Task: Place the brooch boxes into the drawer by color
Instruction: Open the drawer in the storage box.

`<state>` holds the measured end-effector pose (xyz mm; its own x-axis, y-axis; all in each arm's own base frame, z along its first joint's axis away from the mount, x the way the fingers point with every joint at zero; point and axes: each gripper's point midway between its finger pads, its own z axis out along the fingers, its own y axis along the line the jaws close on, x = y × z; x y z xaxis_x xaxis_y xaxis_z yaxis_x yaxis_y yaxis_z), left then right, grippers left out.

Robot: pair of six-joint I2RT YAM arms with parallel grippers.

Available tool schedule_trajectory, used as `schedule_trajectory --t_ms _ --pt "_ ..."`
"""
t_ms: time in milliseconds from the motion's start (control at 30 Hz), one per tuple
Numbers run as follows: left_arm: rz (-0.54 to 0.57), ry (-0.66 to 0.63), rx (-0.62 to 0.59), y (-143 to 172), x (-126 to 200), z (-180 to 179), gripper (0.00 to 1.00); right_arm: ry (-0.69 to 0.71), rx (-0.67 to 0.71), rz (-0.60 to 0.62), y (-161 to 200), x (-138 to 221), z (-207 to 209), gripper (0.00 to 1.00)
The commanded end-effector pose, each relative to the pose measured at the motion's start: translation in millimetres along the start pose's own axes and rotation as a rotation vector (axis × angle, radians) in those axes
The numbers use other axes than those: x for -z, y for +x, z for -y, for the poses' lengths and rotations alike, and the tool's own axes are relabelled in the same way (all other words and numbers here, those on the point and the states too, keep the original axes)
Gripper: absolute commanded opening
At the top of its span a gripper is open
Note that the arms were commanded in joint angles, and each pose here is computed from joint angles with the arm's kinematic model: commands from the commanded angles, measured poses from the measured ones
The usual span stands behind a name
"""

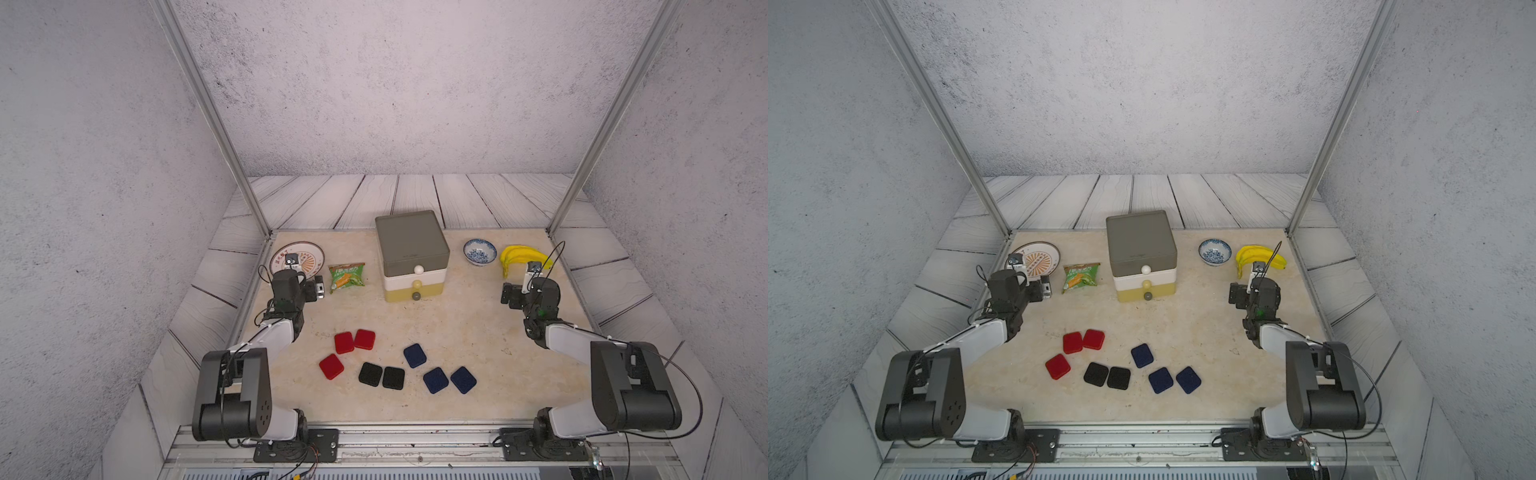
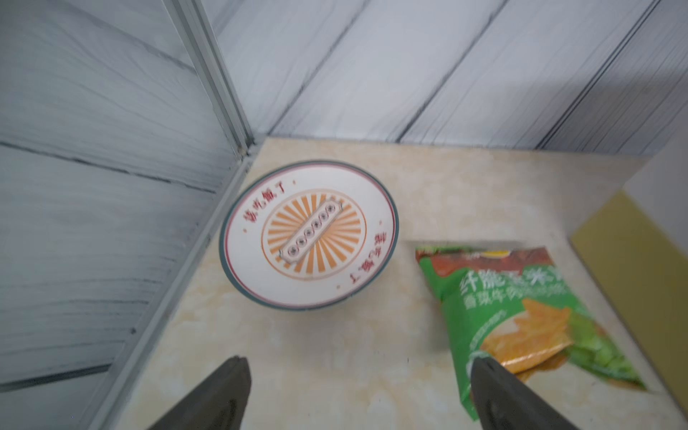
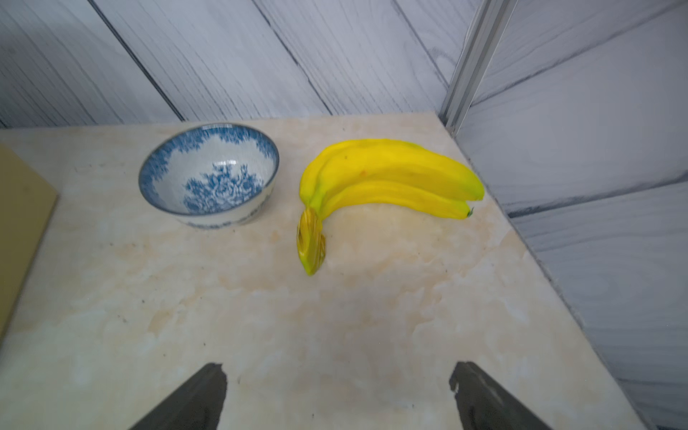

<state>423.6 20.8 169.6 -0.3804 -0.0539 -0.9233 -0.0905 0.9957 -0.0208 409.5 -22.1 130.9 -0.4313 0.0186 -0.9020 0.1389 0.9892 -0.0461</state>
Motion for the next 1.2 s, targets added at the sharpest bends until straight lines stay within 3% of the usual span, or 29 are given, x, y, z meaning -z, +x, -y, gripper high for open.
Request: schedule_trajectory --t_ms 0,200,300,367,700,867,1167 --pt "-0.037 0.051 0.093 -10.5 17.1 10.6 0.98 0.016 -0.036 -0.029 -19.3 16.0 3.0 1.00" --pt "-0.058 0.094 0.153 -37.1 40.9 24.1 0.99 -0.096 -0.126 -0.049 -52.3 42.0 -26.1 1.00" --pt "-0.078 0.094 0.146 -43.6 49.6 28.0 0.98 -0.188 -0.051 -0.071 -53.9 54.9 -68.8 1.00" --pt "-0.101 0.106 0.165 -44.2 53.5 31.4 0.98 -0.231 0.012 -0.084 -54.3 63.3 -96.7 1.00" --pt "-0.199 0.172 0.144 -37.0 66.6 60.7 0.98 -0.518 -0.061 -0.222 -57.1 93.5 -196.0 0.99" --pt "-0.248 0.164 0.119 -34.2 69.0 61.5 0.98 -0.571 -0.096 -0.298 -48.5 94.5 -231.0 0.87" --pt "-0.265 0.169 0.111 -34.2 73.4 62.3 0.99 -0.686 -0.147 -0.340 -53.4 97.0 -274.5 0.74"
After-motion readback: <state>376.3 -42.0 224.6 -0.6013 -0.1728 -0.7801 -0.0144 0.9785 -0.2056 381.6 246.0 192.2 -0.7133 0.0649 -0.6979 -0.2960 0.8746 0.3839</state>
